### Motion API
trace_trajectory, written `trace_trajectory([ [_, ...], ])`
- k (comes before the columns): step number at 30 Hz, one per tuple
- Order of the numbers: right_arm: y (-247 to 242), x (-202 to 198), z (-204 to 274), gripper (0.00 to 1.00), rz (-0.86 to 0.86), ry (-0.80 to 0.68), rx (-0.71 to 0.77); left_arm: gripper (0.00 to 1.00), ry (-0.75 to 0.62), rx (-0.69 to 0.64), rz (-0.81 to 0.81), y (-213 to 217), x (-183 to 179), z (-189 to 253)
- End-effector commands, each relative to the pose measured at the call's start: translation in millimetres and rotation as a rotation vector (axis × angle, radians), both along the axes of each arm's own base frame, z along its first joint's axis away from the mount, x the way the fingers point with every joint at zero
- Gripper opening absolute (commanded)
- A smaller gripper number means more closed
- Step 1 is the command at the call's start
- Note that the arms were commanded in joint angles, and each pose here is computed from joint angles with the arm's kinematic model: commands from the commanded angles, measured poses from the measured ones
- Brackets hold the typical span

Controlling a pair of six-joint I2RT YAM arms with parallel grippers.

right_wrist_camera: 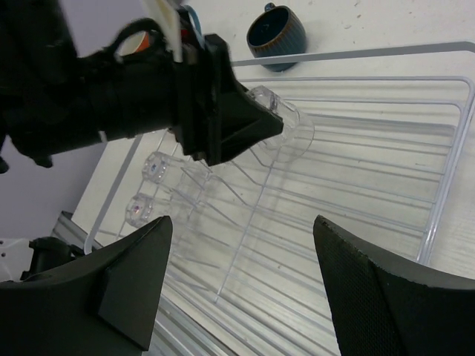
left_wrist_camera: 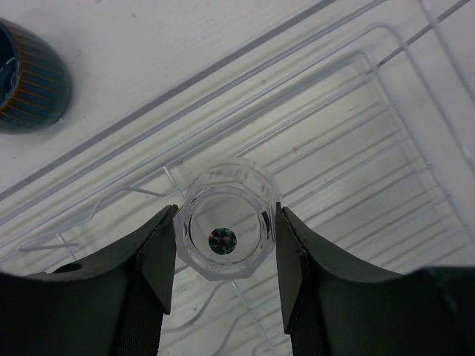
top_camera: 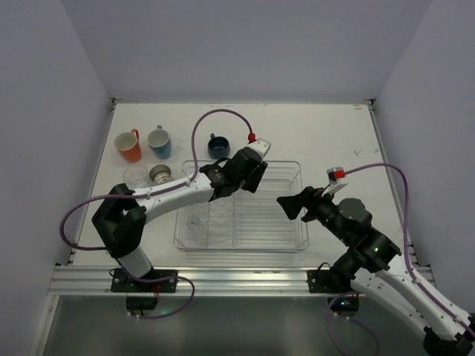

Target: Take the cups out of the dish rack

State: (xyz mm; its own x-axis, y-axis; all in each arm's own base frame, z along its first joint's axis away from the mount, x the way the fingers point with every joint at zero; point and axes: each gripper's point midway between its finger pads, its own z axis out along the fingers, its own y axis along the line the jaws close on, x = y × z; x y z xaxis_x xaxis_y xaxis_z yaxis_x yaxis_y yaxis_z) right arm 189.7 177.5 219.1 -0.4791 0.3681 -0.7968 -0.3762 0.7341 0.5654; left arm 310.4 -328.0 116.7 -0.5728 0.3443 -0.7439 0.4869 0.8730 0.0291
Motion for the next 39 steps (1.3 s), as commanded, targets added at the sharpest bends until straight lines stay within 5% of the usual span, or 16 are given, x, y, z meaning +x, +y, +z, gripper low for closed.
trace_trajectory([
  [1, 2.1, -0.4, 12.6, 0.80, -0.013, 0.000, 0.078, 0.22, -0.139, -0.314, -0.033, -16.3, -7.9, 105.3],
  [11, 40.3, -13.2, 65.5, 0.75, 0.171, -0.075, 0.362, 0.20, -0.215, -0.850, -0.250, -22.3, -73.3, 214.5],
  [18, 63.6, -40.0, 111.4, 0.75, 0.404, -0.177, 0.468, 0.19, -0.182, -1.009, -0.351, -12.5, -110.3, 235.5],
  [24, 63.2, -39.7, 120.4, 0.73, 0.404, -0.203, 0.511, 0.17, -0.133, -1.101, -0.412, -9.9, -130.9, 244.2],
  [33, 58.1, -56.9, 137.9, 0.41, 0.465, -0.287, 0.542, 0.20, -0.102, -1.136, -0.451, -11.6, -139.4, 242.2],
  [35, 58.3, -56.1, 137.1, 0.18, 0.462, -0.280, 0.545, 0.26, -0.110, -1.137, -0.446, -10.6, -139.0, 242.7],
  [39, 58.5, -55.0, 135.9, 0.00, 0.457, -0.273, 0.546, 0.54, -0.136, -1.141, -0.427, -4.4, -137.3, 247.1],
])
